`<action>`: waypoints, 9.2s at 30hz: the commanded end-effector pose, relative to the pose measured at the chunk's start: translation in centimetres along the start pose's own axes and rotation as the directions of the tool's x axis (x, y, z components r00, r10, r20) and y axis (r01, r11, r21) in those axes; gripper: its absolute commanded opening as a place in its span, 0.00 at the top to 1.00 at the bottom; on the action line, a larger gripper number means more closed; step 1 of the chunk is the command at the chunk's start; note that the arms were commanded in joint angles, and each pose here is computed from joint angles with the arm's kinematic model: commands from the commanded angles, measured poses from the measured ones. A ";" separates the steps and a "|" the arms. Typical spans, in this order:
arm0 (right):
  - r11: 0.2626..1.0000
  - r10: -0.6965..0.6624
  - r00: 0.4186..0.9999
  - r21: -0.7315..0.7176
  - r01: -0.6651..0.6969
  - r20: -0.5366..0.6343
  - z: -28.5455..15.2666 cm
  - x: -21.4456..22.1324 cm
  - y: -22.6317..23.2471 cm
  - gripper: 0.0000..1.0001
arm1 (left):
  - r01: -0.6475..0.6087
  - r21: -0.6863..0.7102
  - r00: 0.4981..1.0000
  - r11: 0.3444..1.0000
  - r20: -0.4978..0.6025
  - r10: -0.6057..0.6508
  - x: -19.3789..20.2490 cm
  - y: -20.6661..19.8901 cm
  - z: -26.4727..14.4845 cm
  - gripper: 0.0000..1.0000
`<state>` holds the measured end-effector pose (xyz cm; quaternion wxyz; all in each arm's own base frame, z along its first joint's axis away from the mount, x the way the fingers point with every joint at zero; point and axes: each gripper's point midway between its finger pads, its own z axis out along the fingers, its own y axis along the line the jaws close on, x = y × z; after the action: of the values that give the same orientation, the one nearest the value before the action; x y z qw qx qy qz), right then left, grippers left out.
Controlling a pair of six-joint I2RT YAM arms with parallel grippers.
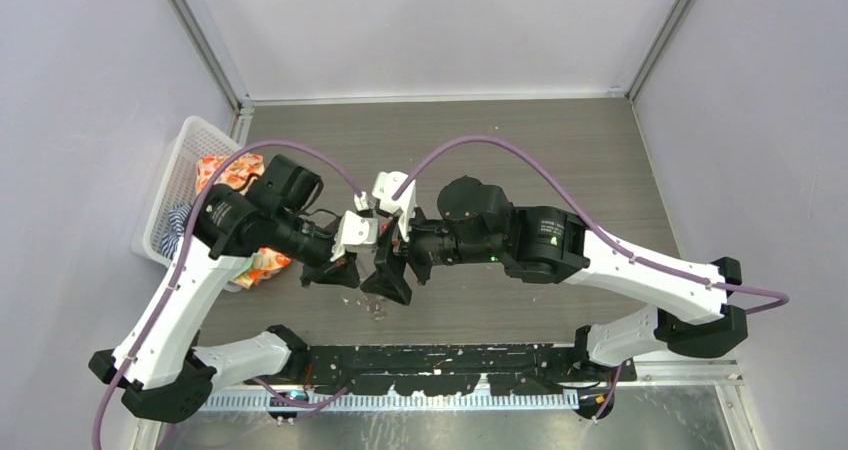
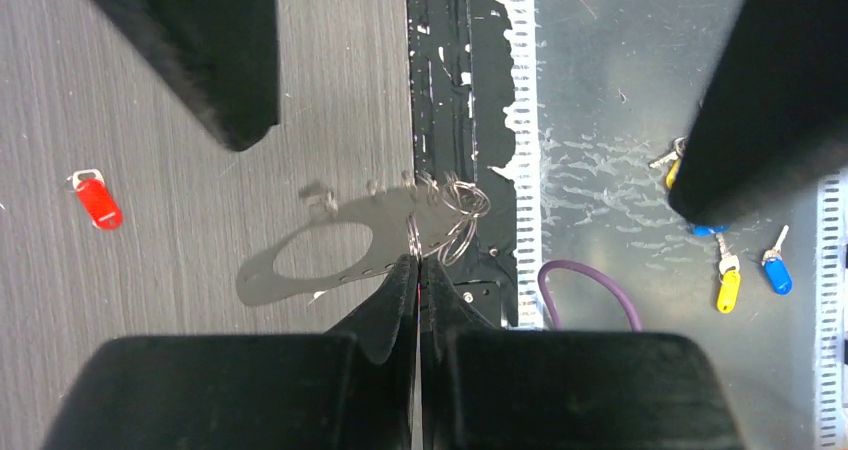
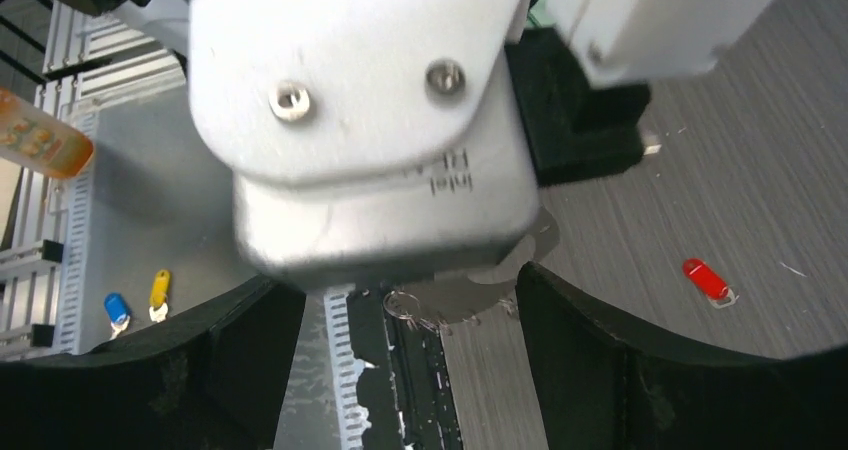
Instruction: Put the keys on the keyring
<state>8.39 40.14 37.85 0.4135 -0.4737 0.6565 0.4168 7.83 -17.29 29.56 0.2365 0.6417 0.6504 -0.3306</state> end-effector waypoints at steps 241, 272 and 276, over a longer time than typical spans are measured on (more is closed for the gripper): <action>0.954 -0.286 0.886 0.019 0.300 0.366 -3.3 -1.0 3.7 0.47 | -0.259 -0.166 0.902 0.952 0.311 0.299 -6.1 -3.7 -3.8 1.00; 0.955 -0.209 0.966 -0.183 0.235 0.151 0.1 -1.0 0.7 0.68 | -0.359 -0.214 0.892 0.908 0.207 0.401 -5.4 -1.1 -3.0 1.00; 0.957 -0.206 0.965 -0.170 0.234 0.164 0.3 -1.1 0.4 0.66 | -0.341 -0.212 0.898 0.916 0.216 0.384 -5.7 -1.1 -3.0 1.00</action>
<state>7.14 40.25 36.46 0.4142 -0.5704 0.5401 0.4597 7.02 -18.24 34.44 0.4066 0.6910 0.5174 -0.2991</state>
